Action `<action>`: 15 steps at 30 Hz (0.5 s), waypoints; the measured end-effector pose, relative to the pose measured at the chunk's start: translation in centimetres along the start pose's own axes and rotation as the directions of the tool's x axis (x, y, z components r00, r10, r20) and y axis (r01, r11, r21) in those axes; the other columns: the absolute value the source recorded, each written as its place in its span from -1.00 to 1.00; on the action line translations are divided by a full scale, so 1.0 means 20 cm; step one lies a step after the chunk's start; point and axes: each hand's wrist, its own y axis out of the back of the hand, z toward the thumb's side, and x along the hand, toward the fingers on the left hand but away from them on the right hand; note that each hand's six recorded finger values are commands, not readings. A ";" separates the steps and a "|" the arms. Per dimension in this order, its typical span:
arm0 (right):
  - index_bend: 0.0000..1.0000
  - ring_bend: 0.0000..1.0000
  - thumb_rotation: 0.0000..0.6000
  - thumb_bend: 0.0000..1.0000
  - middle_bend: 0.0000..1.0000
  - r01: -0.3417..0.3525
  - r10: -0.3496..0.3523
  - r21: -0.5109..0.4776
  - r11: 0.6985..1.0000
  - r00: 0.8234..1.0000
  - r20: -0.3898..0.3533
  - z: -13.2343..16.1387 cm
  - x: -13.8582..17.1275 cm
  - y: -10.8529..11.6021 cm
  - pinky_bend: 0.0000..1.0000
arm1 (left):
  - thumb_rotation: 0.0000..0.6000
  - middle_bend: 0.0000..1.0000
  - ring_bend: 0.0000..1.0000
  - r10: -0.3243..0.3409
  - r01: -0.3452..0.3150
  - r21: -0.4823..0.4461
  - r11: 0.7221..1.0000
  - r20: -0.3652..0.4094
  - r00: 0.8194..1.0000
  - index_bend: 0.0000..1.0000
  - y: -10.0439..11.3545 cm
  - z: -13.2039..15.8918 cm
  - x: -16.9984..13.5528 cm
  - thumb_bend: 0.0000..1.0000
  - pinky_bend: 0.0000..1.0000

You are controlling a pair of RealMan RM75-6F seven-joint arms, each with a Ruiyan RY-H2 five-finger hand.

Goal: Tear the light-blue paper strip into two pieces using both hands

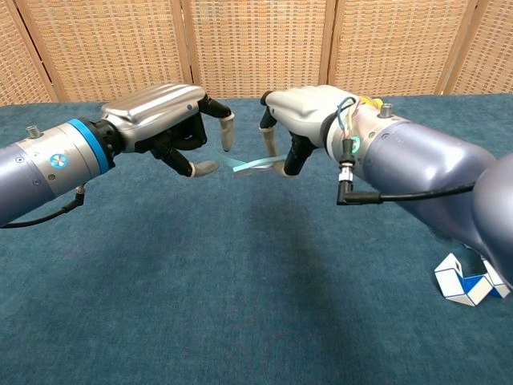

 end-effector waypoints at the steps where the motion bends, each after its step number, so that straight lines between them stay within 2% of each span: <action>1: 0.30 -1.00 1.00 0.09 -0.93 0.001 -0.001 0.000 1.000 1.000 0.000 0.00 0.00 0.00 -1.00 | 1.00 1.00 1.00 0.002 -0.002 -0.001 1.000 0.000 1.000 0.14 0.00 0.00 0.00 -0.16 1.00; 5: 0.30 -1.00 1.00 0.09 -0.93 0.004 -0.004 -0.001 1.000 1.000 -0.001 -0.01 0.00 0.01 -1.00 | 1.00 1.00 1.00 0.005 -0.005 0.000 1.000 -0.003 1.000 0.25 0.00 0.01 0.01 -0.02 1.00; 15: 0.30 -1.00 1.00 0.09 -0.92 0.011 -0.011 -0.014 1.000 1.000 0.006 -0.04 0.00 0.03 -1.00 | 1.00 1.00 1.00 -0.002 0.002 0.011 1.000 -0.006 1.000 0.42 -0.02 0.03 0.02 0.01 1.00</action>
